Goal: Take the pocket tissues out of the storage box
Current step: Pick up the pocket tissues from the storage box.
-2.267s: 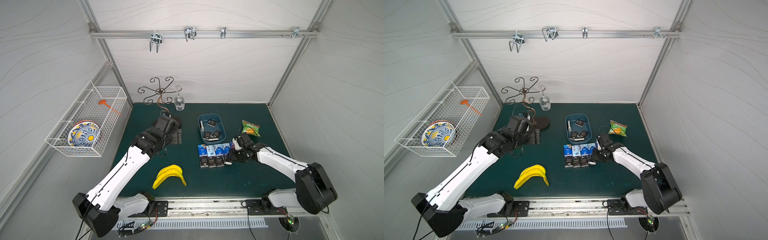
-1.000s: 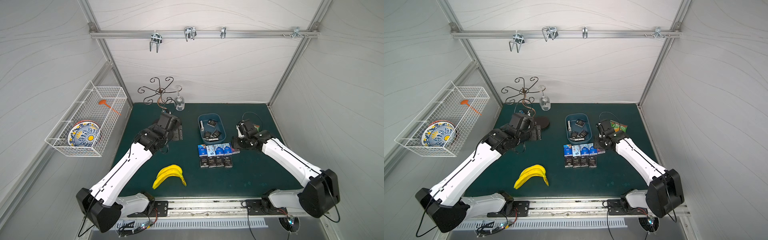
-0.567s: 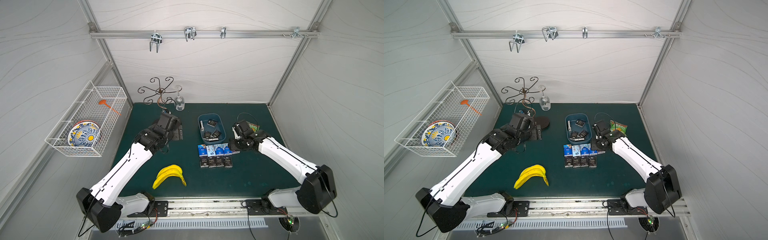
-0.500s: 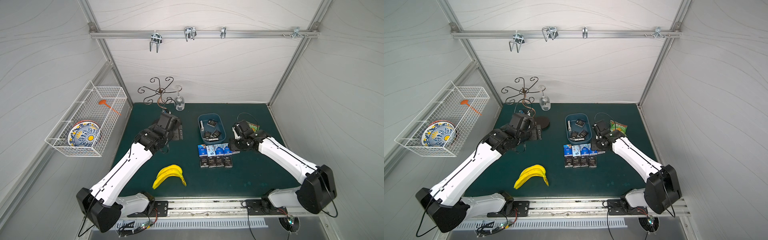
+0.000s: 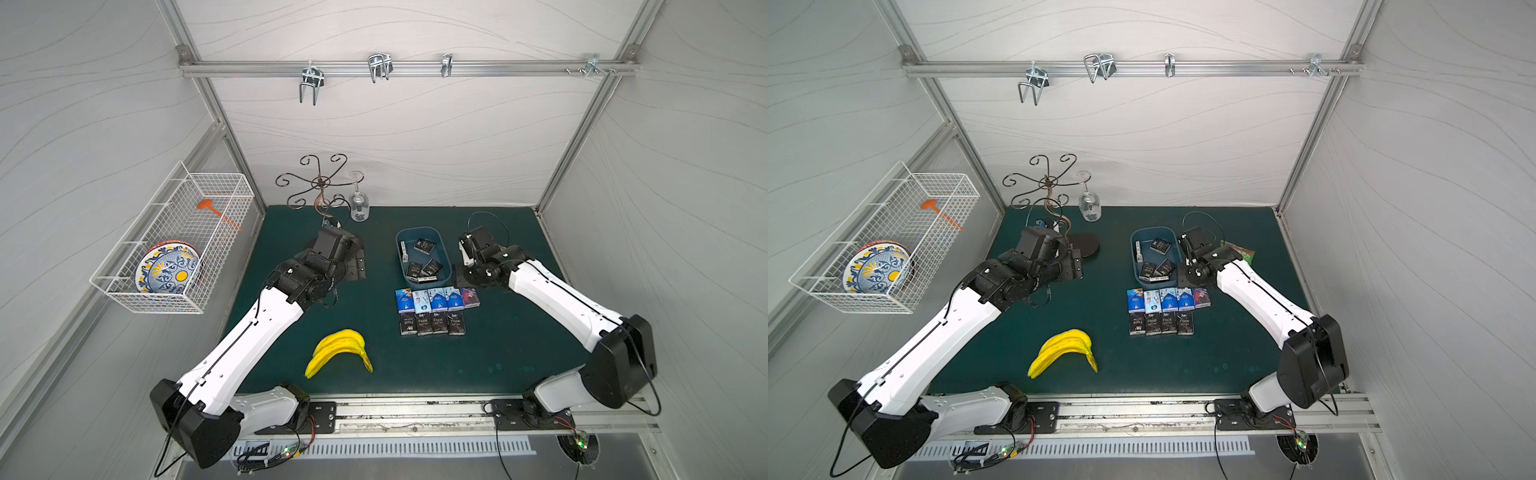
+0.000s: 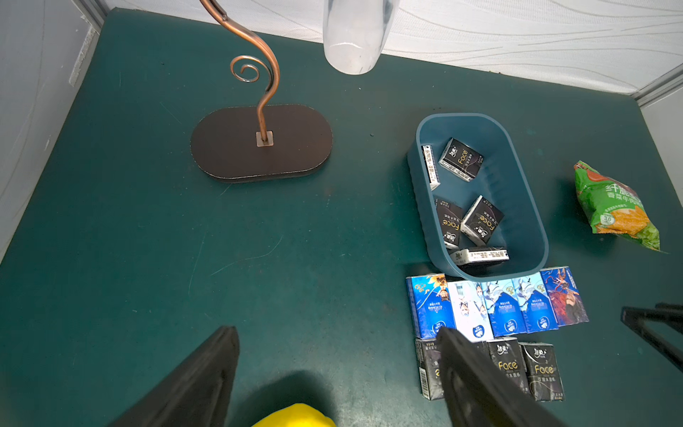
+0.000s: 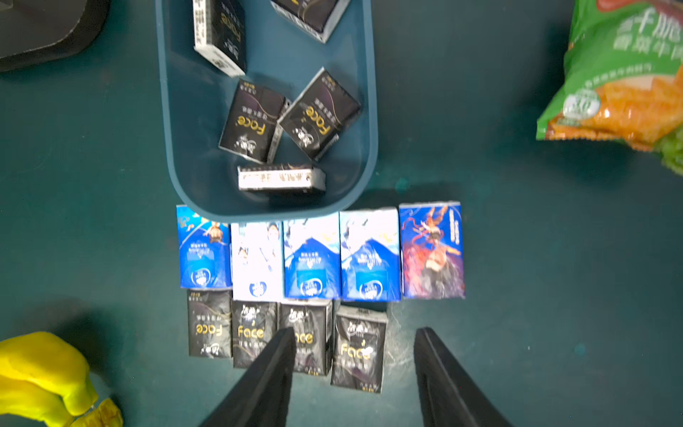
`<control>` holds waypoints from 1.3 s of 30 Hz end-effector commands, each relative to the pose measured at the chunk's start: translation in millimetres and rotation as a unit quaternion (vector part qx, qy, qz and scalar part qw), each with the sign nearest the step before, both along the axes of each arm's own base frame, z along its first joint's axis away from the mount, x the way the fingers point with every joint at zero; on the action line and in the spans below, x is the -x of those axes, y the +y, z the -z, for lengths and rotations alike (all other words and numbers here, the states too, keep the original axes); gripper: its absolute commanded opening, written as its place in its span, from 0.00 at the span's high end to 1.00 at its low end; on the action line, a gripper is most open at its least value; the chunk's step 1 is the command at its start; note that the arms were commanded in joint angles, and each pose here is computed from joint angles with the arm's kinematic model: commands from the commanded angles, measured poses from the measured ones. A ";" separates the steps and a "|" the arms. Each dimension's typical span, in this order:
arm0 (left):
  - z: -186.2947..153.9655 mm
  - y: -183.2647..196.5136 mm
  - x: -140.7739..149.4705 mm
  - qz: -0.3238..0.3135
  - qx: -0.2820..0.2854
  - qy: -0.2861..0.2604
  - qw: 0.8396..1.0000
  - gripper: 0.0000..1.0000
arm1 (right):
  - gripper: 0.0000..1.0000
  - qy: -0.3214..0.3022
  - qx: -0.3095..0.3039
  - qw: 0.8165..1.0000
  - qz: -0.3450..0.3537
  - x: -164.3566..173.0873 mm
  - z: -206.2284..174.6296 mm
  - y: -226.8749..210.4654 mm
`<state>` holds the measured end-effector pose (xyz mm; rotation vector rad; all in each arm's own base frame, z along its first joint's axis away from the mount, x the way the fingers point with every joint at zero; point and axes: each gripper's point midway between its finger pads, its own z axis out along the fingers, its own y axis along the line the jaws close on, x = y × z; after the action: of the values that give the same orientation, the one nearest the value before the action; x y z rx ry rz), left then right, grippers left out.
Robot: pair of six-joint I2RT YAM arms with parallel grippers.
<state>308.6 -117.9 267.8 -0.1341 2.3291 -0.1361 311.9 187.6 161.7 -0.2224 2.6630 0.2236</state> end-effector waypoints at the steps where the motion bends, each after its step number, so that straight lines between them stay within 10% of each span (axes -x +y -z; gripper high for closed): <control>1: -9.1 -1.1 -9.8 -0.009 0.006 -0.022 1.000 0.12 | 0.43 0.006 0.020 1.000 -0.017 -5.7 3.5 3.7; 39: 4.5 -3.5 -22.5 -0.018 -0.016 0.002 1.000 0.12 | 0.41 -0.062 0.053 0.991 -0.104 -156.9 47.0 84.5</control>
<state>320.6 -116.2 249.3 -0.1404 2.3653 -0.0455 454.9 255.5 116.9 -0.4119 2.6021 0.1630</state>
